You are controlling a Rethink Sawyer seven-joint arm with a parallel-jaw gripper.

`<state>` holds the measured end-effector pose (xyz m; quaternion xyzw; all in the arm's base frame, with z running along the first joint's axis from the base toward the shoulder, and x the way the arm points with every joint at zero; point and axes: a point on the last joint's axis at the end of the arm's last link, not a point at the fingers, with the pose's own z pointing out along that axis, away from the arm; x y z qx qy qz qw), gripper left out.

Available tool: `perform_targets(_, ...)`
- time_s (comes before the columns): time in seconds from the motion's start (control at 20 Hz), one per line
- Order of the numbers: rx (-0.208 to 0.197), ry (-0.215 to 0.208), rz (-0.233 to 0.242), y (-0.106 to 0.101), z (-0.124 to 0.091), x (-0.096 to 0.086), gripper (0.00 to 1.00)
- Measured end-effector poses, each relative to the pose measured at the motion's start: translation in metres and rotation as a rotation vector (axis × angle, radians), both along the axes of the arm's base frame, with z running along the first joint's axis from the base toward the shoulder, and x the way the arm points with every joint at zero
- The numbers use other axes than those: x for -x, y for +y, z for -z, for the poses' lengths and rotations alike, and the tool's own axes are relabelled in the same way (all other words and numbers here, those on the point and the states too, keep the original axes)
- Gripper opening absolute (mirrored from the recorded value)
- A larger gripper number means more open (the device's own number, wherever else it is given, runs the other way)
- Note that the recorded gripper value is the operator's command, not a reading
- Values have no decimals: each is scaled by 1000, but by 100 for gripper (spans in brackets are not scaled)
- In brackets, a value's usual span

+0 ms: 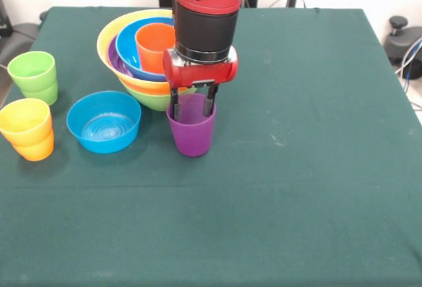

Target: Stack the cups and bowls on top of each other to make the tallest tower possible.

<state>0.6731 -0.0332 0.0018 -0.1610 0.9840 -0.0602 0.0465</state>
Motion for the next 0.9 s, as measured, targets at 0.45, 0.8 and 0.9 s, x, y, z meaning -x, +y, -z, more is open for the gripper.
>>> perform_targets(0.45, -17, 16, 29, -8, -2, 7, 100)
perform_targets(0.8, -33, 20, 63, -16, -5, 7, 100)
perform_targets(0.9, -36, 21, 66, -16, -6, 8, 100)
